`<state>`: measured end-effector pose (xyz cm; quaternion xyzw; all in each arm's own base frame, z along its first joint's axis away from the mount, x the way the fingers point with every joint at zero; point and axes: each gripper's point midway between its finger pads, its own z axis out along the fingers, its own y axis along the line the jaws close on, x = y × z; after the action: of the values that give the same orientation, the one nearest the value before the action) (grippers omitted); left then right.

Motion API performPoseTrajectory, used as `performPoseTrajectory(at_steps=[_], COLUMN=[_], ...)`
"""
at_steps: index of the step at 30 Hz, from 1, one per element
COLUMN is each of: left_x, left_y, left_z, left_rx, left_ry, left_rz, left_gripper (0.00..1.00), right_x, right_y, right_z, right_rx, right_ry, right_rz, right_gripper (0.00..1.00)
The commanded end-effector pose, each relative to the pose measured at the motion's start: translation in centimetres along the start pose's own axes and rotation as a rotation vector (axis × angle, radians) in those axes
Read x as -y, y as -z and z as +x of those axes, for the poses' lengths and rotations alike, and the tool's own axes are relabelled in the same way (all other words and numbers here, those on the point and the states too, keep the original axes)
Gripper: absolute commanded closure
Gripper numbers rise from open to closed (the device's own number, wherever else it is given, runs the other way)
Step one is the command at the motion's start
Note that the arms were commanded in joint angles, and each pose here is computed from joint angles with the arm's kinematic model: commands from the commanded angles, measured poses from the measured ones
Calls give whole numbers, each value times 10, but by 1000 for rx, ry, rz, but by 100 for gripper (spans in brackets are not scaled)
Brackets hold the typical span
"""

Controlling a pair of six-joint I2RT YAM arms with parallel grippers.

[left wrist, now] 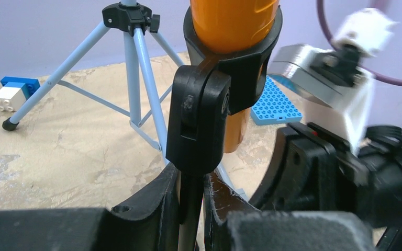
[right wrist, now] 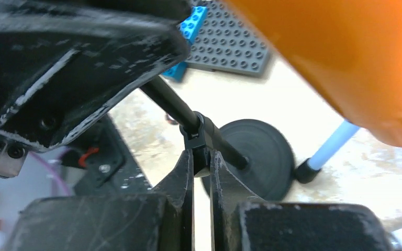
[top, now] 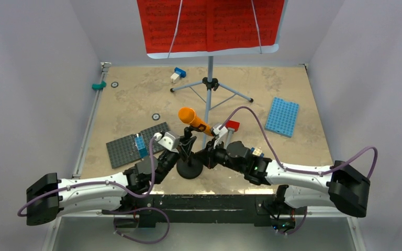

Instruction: Pack up the instrument practice props

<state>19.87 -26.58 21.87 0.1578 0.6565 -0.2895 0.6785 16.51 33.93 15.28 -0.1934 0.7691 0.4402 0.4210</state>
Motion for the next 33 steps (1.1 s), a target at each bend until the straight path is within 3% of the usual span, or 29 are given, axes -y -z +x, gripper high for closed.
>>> performPoseTrajectory(at_steps=[1, 15, 23, 26, 27, 29, 31, 33], left_x=[10, 8, 6, 4, 4, 2, 1, 0], left_y=[19, 30, 34, 36, 36, 38, 38, 39], left_z=[81, 96, 94, 96, 96, 95, 93, 91], left_rx=[-270, -267, -258, -264, -264, -260, -254, -248], left_ry=[15, 62, 73, 73, 73, 76, 76, 74], left_rz=[50, 69, 69, 68, 67, 64, 60, 58], left_gripper=[100, 100, 100, 100, 100, 100, 100, 100], right_x=[31, 18, 14, 10, 9, 7, 4, 1], right_y=[8, 17, 14, 14, 15, 23, 29, 33], right_z=[0, 19, 26, 23, 24, 23, 21, 19], right_rx=[27, -2, -24, 1, -5, -19, -15, -24], right_ry=[359, 1035, 1229, 1181, 1127, 1003, 914, 864], right_rz=[275, 486, 544, 558, 552, 535, 511, 503], right_gripper=[100, 100, 100, 100, 91, 53, 26, 17])
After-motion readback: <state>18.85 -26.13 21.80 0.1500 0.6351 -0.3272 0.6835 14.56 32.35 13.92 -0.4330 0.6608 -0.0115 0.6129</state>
